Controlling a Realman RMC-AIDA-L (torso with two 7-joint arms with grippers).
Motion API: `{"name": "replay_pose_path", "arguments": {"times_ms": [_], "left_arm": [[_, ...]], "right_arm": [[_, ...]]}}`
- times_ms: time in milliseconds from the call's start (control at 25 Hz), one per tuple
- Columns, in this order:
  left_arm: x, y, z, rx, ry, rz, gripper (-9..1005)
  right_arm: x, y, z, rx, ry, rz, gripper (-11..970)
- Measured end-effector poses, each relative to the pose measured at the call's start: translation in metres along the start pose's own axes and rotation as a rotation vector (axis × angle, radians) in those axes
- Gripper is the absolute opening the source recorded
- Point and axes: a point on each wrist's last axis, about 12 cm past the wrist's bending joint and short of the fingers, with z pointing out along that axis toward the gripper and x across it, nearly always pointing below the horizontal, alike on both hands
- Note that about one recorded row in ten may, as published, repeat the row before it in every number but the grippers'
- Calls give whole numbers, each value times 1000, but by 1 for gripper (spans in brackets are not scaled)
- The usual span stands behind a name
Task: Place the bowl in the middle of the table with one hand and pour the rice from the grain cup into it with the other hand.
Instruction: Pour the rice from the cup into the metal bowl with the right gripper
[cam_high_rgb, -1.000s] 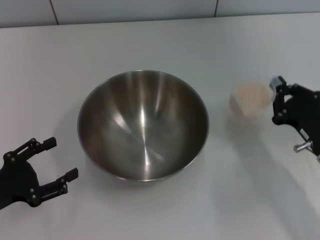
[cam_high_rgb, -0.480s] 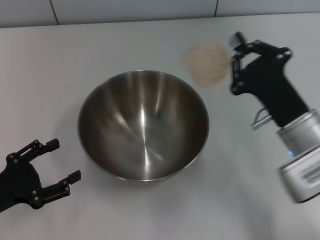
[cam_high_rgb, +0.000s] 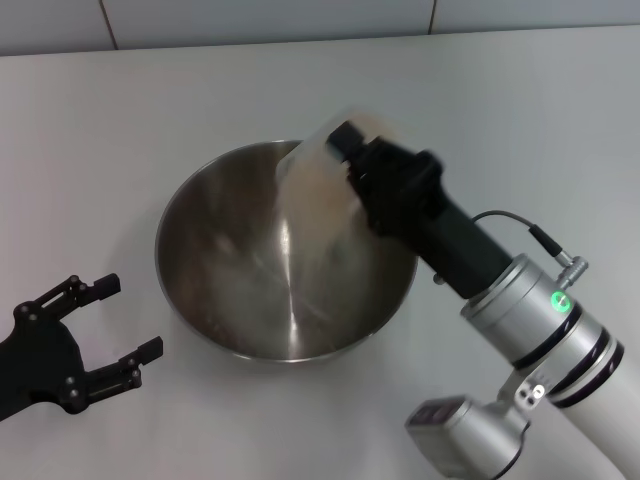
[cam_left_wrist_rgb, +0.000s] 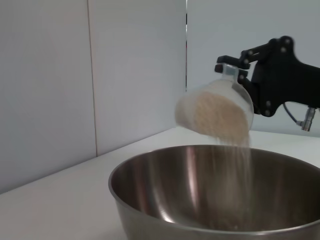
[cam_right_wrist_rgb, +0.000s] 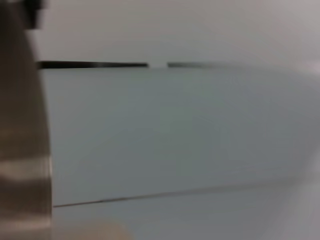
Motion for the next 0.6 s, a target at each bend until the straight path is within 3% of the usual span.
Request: {"name": "replay_pose_path", "arguments": {"times_ms": [40,80,120,160,200,480,600], "left_arm": [[0,0,1,1,-1,1,862],[-1,1,1,3,-2,2,862],[-1,1,1,3,-2,2,862],[-1,1,2,4,-1,1,862],[-1,1,2,4,-1,1,862],[-2,3,6,24,12,-6,862],[-2,3,7,27,11,-6,862]], "right_arm": [[-2,0,0,2,-16,-46,24],[-8,0,1,3,-67,-170,24],[-8,0,1,3,-67,-170,25],[-12,2,1,-4,-105,-313,25],[-12,2,1,-4,-105,-313,25],[-22,10,5,-38,-170,-792,29],[-26,11,3,-27,-198,-946,30]]}}
